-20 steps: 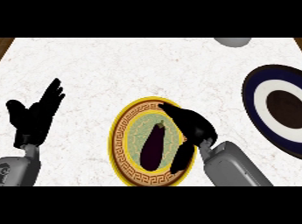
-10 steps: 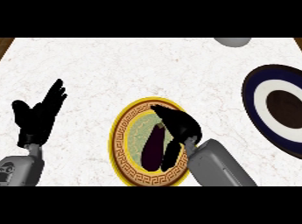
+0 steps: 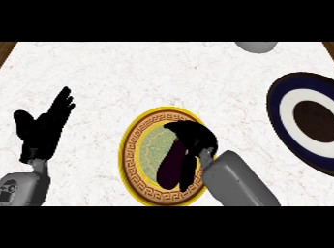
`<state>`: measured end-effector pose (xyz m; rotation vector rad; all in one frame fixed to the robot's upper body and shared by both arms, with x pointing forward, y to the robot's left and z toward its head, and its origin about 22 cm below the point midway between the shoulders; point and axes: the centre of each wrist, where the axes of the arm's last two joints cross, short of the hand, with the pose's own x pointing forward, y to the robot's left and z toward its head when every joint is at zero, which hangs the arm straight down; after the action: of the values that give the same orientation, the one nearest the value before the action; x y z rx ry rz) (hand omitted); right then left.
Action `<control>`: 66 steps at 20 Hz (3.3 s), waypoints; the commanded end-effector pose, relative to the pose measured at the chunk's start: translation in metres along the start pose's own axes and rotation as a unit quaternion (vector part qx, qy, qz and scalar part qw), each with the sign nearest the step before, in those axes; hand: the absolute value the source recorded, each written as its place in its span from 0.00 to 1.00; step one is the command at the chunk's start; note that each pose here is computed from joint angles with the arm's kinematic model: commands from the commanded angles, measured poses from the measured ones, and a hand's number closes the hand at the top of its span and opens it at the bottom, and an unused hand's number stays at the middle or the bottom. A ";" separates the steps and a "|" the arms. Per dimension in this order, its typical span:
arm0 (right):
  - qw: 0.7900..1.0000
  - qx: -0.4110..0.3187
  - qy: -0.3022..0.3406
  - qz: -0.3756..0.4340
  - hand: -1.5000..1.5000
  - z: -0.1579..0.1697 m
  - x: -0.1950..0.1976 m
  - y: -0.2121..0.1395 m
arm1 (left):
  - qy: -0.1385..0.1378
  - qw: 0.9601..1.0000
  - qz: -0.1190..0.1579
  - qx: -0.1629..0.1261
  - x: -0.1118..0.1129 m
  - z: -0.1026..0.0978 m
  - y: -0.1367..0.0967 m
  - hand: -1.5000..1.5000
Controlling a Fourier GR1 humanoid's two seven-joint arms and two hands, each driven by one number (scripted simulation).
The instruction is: Pick the eggplant from the plate and place it in the plate
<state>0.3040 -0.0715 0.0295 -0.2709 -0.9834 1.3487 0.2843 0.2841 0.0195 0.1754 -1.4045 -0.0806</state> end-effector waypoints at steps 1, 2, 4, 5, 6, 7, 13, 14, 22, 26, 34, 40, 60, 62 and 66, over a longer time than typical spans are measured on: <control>0.998 0.057 -0.023 0.020 1.00 -0.014 0.004 0.008 | -0.005 1.000 -0.002 -0.006 0.011 -0.002 0.004 0.50; 0.998 0.048 -0.034 0.011 1.00 -0.008 0.004 0.018 | -0.006 1.000 0.002 0.001 0.013 -0.007 0.018 0.50; 0.997 0.043 -0.051 0.030 1.00 -0.012 0.006 0.016 | -0.002 1.000 -0.001 -0.007 0.017 -0.013 -0.016 0.50; 0.998 0.033 -0.047 0.013 1.00 -0.004 0.010 0.033 | 0.007 1.000 0.002 -0.006 -0.012 0.012 0.002 0.50; 0.998 0.040 -0.052 0.016 1.00 -0.009 0.009 0.015 | -0.014 1.000 0.007 0.002 0.005 0.009 -0.015 0.50; 0.998 0.034 -0.043 0.005 1.00 -0.017 0.007 0.028 | -0.003 1.000 0.010 -0.009 -0.006 -0.002 0.003 0.50; 0.994 -0.001 -0.108 0.010 1.00 0.025 -0.014 0.005 | -0.003 1.000 0.000 0.004 -0.006 0.001 0.010 0.50; 0.990 -0.007 -0.143 0.008 1.00 0.041 -0.004 0.023 | 0.005 1.000 0.006 0.007 -0.005 0.005 -0.009 0.50; 0.942 -0.136 -0.300 0.066 1.00 0.162 -0.057 -0.033 | 0.021 0.999 0.012 0.029 -0.020 0.016 0.026 0.50; 0.908 -0.294 -0.299 0.019 1.00 0.203 -0.081 -0.057 | 0.025 0.999 0.001 0.030 -0.019 0.021 0.027 0.50; 0.864 -0.452 -0.215 -0.055 1.00 0.270 -0.145 -0.098 | 0.003 1.000 -0.004 0.011 0.002 0.000 0.011 0.50; 0.858 -0.464 -0.156 -0.152 1.00 0.280 -0.213 -0.122 | -0.003 1.000 0.000 0.001 -0.004 0.010 0.011 0.50; 0.917 -0.338 -0.052 -0.205 1.00 0.192 -0.346 -0.138 | -0.009 1.000 -0.007 -0.012 -0.006 0.004 -0.003 0.50; 0.936 -0.296 -0.067 -0.181 0.00 0.181 -0.350 -0.129 | -0.004 1.000 0.004 -0.014 0.005 0.003 -0.003 0.50; 0.920 -0.327 -0.133 -0.171 0.00 0.167 -0.360 -0.129 | -0.001 1.000 0.002 -0.009 -0.002 -0.010 -0.019 0.50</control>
<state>0.3020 -0.4850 0.0780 -0.4581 -1.5587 0.7112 0.2875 0.2802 0.0199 0.1579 -1.4143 -0.0980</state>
